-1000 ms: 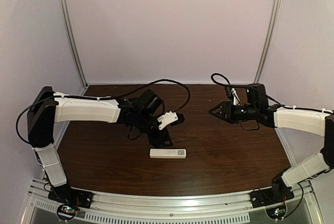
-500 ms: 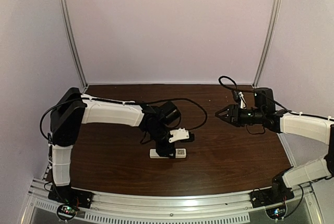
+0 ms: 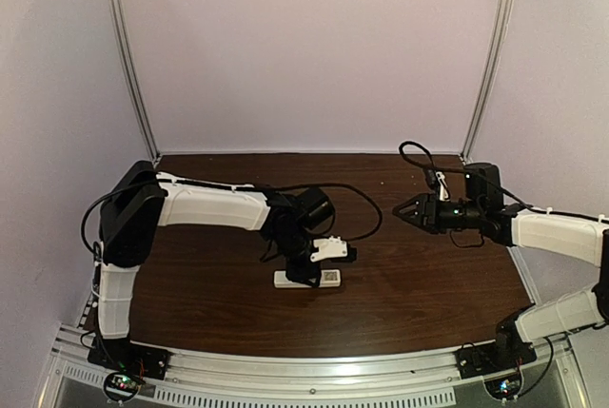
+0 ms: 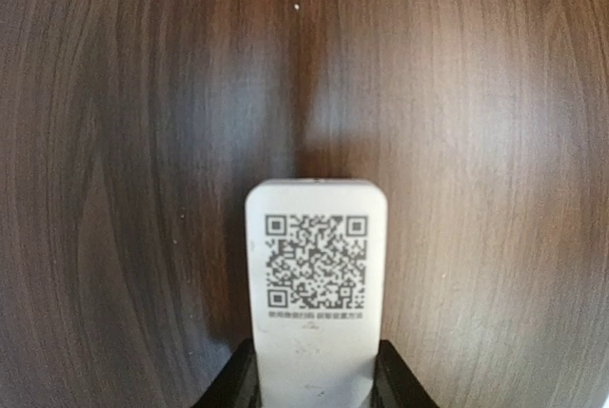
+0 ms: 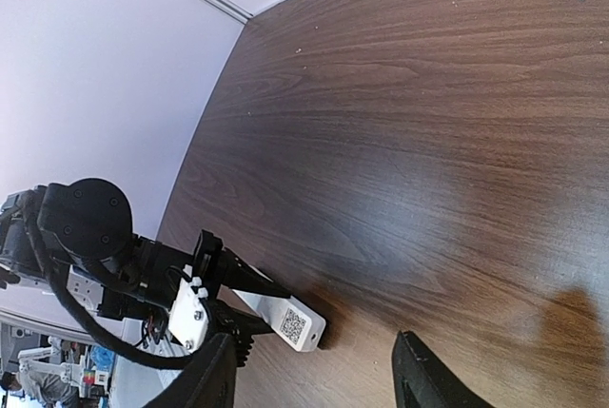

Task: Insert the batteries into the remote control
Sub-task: Pick up the remote control from the center of the board, then pass from the left arm to the right

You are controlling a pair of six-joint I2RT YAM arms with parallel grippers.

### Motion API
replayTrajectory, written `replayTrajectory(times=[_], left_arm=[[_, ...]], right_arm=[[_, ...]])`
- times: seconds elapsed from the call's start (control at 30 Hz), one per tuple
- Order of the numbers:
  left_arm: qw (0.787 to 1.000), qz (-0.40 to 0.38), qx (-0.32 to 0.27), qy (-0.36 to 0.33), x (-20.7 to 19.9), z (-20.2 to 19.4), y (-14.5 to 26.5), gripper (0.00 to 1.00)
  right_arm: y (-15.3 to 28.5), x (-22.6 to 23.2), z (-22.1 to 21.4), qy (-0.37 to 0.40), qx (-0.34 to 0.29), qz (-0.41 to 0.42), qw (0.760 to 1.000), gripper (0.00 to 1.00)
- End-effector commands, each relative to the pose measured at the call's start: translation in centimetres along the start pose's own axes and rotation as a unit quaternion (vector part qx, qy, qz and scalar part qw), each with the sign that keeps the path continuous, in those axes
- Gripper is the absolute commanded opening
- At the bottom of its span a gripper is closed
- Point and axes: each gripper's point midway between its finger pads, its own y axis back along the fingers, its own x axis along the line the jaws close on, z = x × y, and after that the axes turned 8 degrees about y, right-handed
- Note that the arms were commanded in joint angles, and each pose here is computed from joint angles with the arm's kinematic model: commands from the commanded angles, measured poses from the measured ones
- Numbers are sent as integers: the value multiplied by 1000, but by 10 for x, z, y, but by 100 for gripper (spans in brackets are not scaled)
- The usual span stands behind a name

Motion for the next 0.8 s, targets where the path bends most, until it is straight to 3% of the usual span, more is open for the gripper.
replayTrajectory(times=[0.0,0.13,0.3,0.57,0.77], left_arm=[[999,-15,-30,-7,-5,20,12,20],[997,-26,-72,-9,-9,41,37,14],[980,-53,-194,-15,-12,83,112,13],[916,-75,-391,-56,-32,122,238,12],[878,-98,-462,-78,-52,128,286,12]], right_arm=[[6,7,1,25,-12,19,999,57],[11,20,4,59,-23,42,997,56],[29,52,24,120,-70,81,987,57],[60,137,58,229,-149,161,948,64],[62,208,59,308,-155,213,914,70]])
